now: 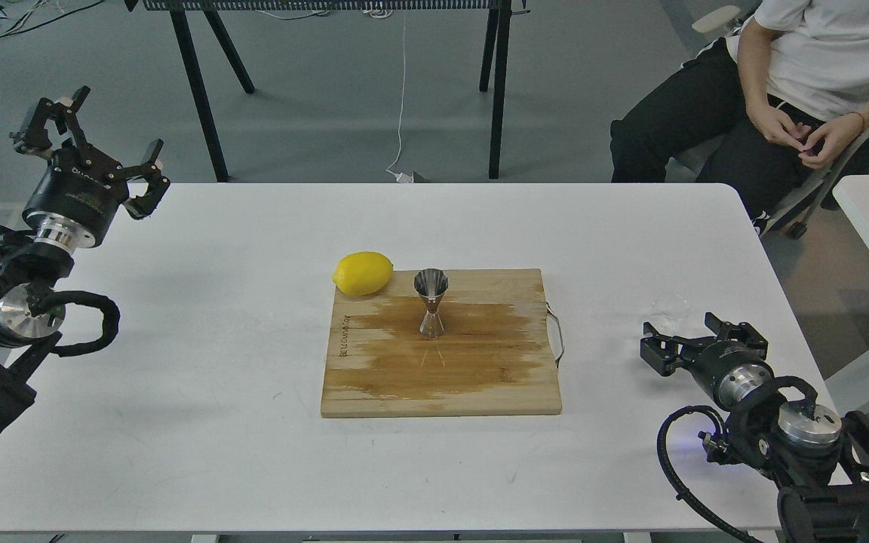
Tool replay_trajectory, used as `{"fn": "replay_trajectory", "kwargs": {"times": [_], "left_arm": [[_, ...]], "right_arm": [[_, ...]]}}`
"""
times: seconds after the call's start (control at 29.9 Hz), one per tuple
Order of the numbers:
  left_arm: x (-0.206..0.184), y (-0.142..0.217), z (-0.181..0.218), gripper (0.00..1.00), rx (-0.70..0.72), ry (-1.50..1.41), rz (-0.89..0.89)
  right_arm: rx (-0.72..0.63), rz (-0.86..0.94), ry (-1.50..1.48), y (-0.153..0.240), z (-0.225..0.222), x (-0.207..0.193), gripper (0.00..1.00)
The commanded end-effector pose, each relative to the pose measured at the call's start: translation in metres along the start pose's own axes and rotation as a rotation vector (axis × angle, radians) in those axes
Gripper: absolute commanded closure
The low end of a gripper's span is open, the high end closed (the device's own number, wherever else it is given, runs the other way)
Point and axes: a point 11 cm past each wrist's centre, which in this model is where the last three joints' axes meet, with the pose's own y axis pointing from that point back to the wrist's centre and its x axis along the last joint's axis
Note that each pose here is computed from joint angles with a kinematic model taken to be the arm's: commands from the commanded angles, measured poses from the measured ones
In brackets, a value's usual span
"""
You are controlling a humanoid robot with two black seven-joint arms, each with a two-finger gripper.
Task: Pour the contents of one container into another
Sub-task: 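Grasp the small clear glass cup with the right gripper and lift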
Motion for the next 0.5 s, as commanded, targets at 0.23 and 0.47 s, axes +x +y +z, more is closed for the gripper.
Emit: {"fn": "replay_trajectory", "kwargs": {"times": [0.23, 0.47], "left_arm": [[0.001, 0.001, -0.001, 0.0, 0.002, 0.0, 0.003], [0.003, 0.003, 0.0, 0.0, -0.001, 0.0, 0.009]], "right_arm": [[0.011, 0.023, -0.012, -0.015, 0.002, 0.003, 0.1], [-0.001, 0.017, 0.003, -0.022, 0.008, 0.003, 0.18]]}}
